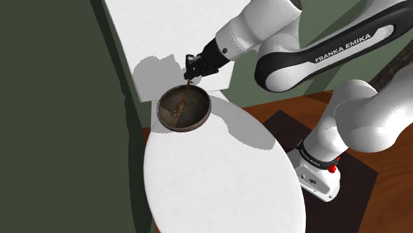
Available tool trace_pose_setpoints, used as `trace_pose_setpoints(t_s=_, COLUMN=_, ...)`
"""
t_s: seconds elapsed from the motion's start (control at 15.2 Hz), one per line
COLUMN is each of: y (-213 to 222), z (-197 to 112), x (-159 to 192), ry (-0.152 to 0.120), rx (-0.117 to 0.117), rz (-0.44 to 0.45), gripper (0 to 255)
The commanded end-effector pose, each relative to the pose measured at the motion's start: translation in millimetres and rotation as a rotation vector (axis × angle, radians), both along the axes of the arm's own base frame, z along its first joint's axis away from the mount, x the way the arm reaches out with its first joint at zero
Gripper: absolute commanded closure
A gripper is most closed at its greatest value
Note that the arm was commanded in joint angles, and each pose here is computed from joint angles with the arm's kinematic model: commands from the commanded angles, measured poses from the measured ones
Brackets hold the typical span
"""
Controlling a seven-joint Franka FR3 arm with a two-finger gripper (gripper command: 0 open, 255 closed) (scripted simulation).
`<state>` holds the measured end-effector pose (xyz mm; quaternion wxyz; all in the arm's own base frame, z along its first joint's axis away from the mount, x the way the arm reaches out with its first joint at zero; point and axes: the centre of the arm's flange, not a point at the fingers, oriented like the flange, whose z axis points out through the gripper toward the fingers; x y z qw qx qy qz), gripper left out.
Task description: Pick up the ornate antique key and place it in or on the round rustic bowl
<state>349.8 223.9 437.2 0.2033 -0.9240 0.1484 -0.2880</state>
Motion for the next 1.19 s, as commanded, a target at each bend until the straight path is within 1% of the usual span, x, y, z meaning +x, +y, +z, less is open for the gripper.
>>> trace_pose_setpoints(t_s=0.0, y=0, z=-4, x=-1, ry=0.008, rx=-0.006, rz=0.003, gripper=255)
trace_pose_setpoints(t_s=0.07, y=1, z=-4, x=-2, ry=0.008, rx=-0.006, rz=0.003, gripper=0)
trace_pose_setpoints(t_s=0.4, y=0, z=-4, x=-1, ry=0.008, rx=-0.006, rz=0.003, gripper=0)
trace_pose_setpoints(t_s=0.66, y=-14, z=34, x=-30, ry=0.008, rx=-0.006, rz=0.003, gripper=0)
trace_pose_setpoints(t_s=1.12, y=-14, z=34, x=-30, ry=0.008, rx=-0.006, rz=0.003, gripper=0)
